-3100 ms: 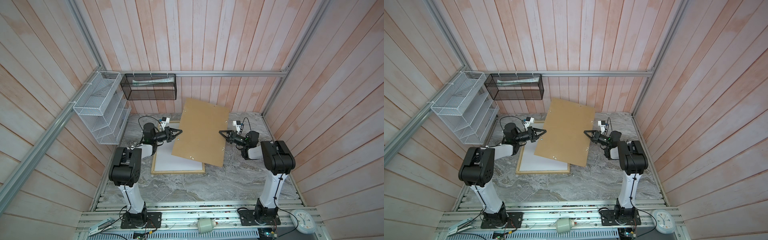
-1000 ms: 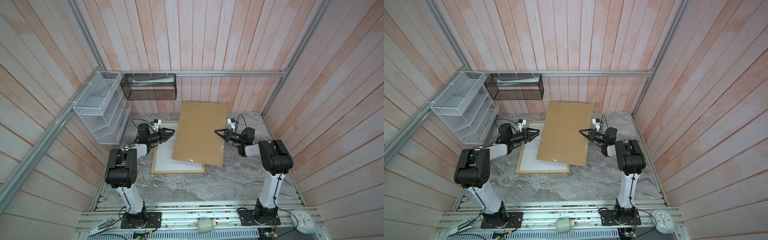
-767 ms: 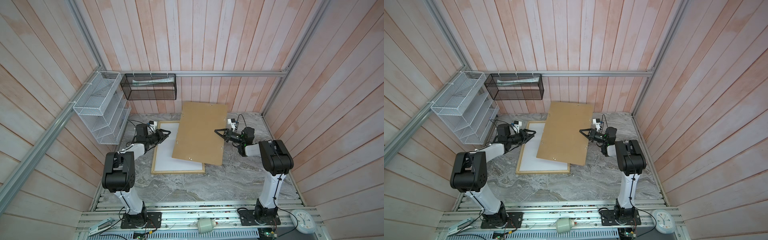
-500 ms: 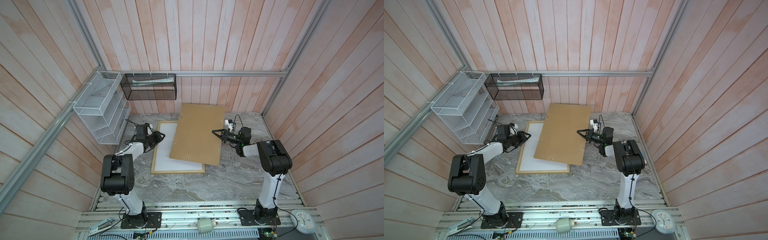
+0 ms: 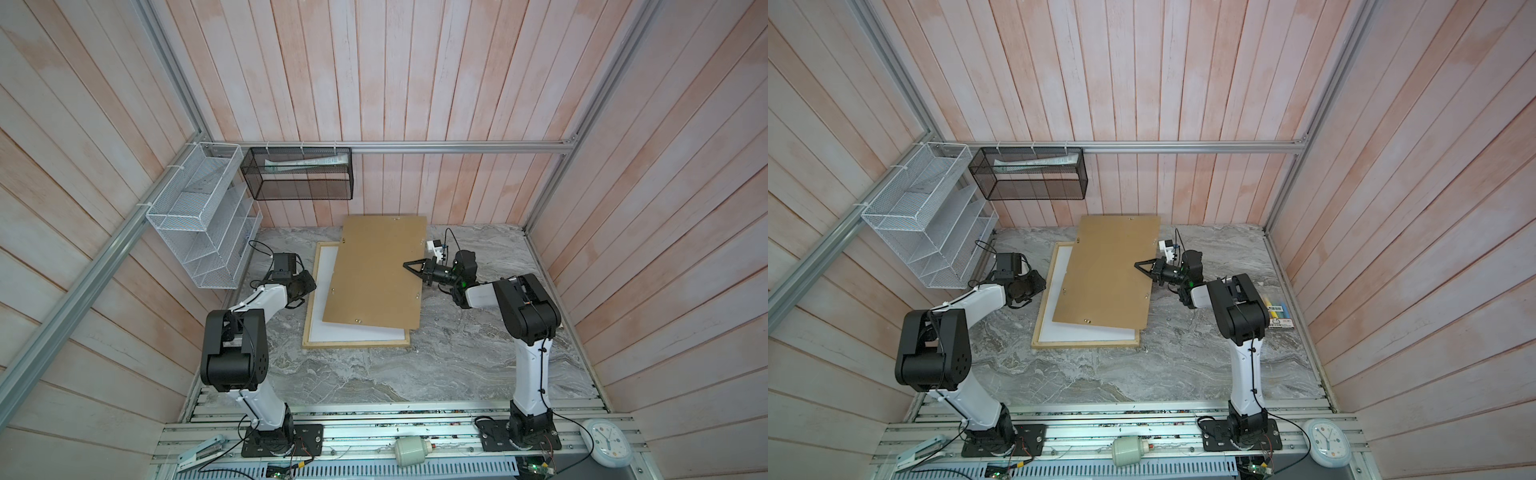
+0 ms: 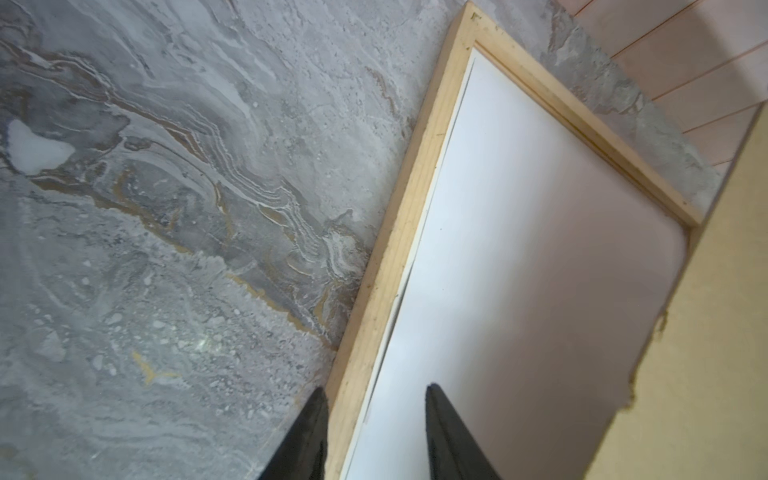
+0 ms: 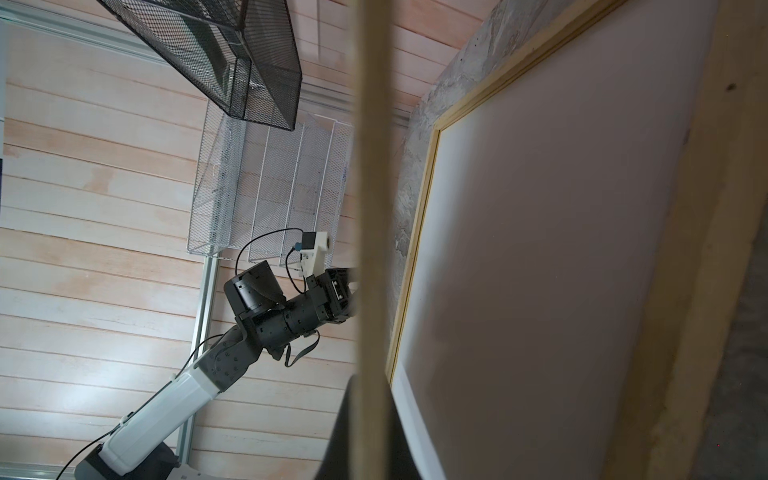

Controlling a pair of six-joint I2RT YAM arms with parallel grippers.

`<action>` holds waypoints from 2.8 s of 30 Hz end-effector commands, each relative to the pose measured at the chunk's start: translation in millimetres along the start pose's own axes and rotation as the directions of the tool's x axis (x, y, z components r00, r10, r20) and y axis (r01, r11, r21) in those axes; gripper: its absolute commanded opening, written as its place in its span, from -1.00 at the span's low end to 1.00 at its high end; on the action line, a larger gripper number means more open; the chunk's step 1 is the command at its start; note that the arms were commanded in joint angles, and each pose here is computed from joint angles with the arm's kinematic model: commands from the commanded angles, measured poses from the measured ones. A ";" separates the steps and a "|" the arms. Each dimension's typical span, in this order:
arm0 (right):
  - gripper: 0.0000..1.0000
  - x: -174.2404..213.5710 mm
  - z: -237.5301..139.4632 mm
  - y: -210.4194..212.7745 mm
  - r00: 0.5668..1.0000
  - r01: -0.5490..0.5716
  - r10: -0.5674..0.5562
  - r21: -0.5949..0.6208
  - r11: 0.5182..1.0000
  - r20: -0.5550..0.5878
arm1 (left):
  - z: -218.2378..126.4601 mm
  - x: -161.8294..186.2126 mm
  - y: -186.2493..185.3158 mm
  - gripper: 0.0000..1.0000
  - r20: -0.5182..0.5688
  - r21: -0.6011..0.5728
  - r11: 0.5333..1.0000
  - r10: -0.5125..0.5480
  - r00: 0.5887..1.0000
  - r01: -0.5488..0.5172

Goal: Put the photo into the frame
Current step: 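Lower the backing board onto the frame with the right gripper while left releases, then push the backing board flat into the frame with the right gripper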

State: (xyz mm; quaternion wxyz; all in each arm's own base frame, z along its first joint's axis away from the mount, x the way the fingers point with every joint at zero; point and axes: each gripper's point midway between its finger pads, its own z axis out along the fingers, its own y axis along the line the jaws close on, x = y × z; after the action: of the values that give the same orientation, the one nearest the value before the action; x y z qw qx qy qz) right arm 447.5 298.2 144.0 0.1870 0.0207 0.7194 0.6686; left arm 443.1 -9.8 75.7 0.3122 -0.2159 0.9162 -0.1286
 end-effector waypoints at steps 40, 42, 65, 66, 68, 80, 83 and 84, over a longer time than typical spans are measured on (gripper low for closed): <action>-1.00 27.2 64.3 -13.7 0.989 0.023 -0.023 -0.002 1.000 -0.144 | 14.4 13.3 12.5 -0.23 -0.059 -0.038 0.997 0.068 0.996 -0.070; -1.00 28.7 62.9 -13.1 0.989 0.022 -0.022 -0.003 1.000 -0.146 | 14.6 13.9 13.0 -0.24 -0.061 -0.038 0.997 0.065 0.996 -0.068; -0.95 43.3 66.8 -34.4 0.982 0.037 -0.021 0.086 0.996 -0.186 | 11.4 10.6 10.8 -0.25 -0.054 -0.027 0.997 0.068 0.996 -0.069; -0.92 42.6 67.6 -35.2 0.983 0.041 -0.023 0.092 0.995 -0.184 | 11.4 10.4 10.8 -0.25 -0.054 -0.027 0.997 0.067 0.996 -0.069; -0.86 42.0 68.9 -37.4 0.982 0.051 -0.031 0.104 0.993 -0.185 | 11.4 10.6 10.9 -0.25 -0.055 -0.027 0.997 0.066 0.996 -0.068; -0.46 36.5 78.3 -44.4 0.980 0.098 -0.066 0.167 0.981 -0.186 | 10.0 7.0 8.4 -0.25 -0.049 -0.020 0.997 0.068 0.996 -0.069; -0.35 36.0 79.6 -45.1 0.979 0.111 -0.076 0.183 0.977 -0.187 | 10.2 6.9 8.4 -0.25 -0.050 -0.019 0.997 0.070 0.996 -0.071; -0.33 36.5 79.7 -45.3 0.979 0.116 -0.080 0.188 0.975 -0.189 | 10.3 6.9 8.4 -0.25 -0.050 -0.020 0.997 0.069 0.996 -0.070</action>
State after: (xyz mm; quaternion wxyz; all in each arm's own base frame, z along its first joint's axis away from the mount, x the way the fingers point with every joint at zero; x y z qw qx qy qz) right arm 445.6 372.4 80.1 0.1317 -0.0349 0.7945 0.5918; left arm 435.2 -7.1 55.7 0.2851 -0.1905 0.9332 -0.1078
